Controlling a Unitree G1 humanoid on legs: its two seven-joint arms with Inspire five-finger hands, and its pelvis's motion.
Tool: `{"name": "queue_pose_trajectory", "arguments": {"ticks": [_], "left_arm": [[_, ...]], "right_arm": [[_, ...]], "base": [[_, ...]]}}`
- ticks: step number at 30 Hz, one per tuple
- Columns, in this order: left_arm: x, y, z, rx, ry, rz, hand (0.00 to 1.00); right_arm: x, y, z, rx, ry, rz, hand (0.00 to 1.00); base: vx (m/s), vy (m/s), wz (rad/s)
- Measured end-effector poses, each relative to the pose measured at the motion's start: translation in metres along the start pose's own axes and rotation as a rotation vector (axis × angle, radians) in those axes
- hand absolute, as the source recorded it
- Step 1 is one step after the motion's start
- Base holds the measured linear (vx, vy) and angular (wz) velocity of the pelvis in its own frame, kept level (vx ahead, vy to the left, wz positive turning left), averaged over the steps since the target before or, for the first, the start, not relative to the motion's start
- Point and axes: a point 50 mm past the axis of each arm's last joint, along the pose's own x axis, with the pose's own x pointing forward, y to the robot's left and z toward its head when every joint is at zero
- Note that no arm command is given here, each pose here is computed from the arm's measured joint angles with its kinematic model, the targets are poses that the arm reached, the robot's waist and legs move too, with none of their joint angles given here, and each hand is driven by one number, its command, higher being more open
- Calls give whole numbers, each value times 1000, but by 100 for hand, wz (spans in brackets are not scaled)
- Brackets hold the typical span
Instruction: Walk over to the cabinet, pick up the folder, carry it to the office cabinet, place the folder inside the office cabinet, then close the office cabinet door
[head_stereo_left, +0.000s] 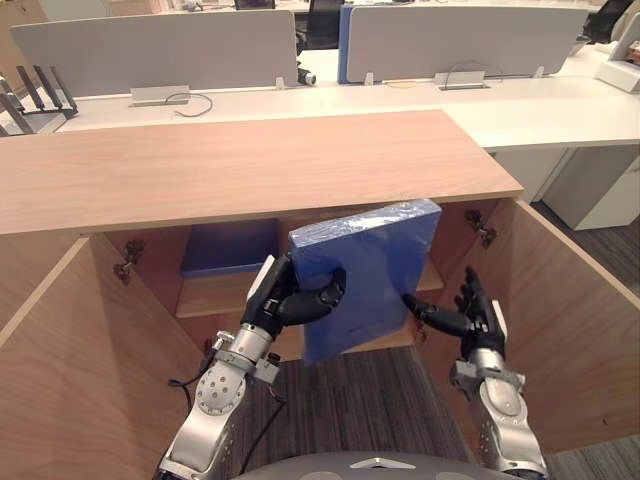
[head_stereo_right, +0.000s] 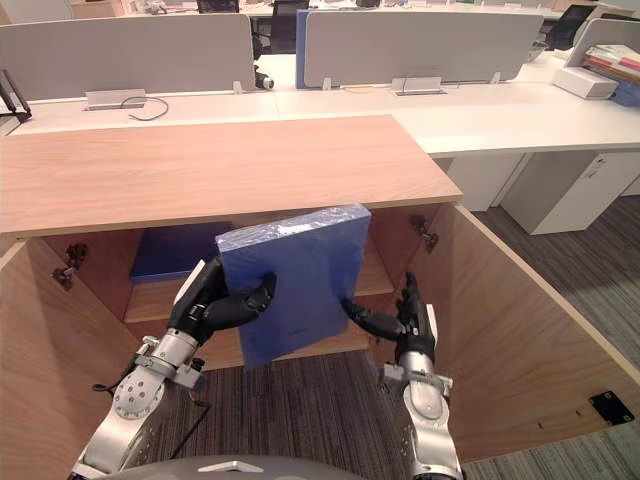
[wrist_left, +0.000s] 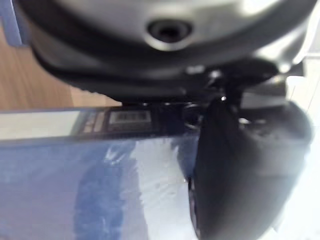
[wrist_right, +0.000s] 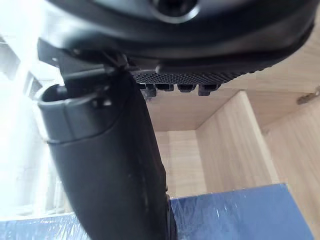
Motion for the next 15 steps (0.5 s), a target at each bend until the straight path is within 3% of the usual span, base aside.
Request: {"name": "queue_pose_trajectory", "arguments": {"ticks": [4,5,15], "left_arm": [[2,9,7,-40,-29,-7,0],[2,14,12,-124,-49,-54,0],[6,54,9,-301,34,-138,0]], "right_arm": [[10,1,21,-38,-78,75,100],[21,2,42,-105,-148,172,100],[49,13,81,-189,-237,372,100]], "base": [[-9,-13,4],[-36,-59,17],[-15,-17,2]]}}
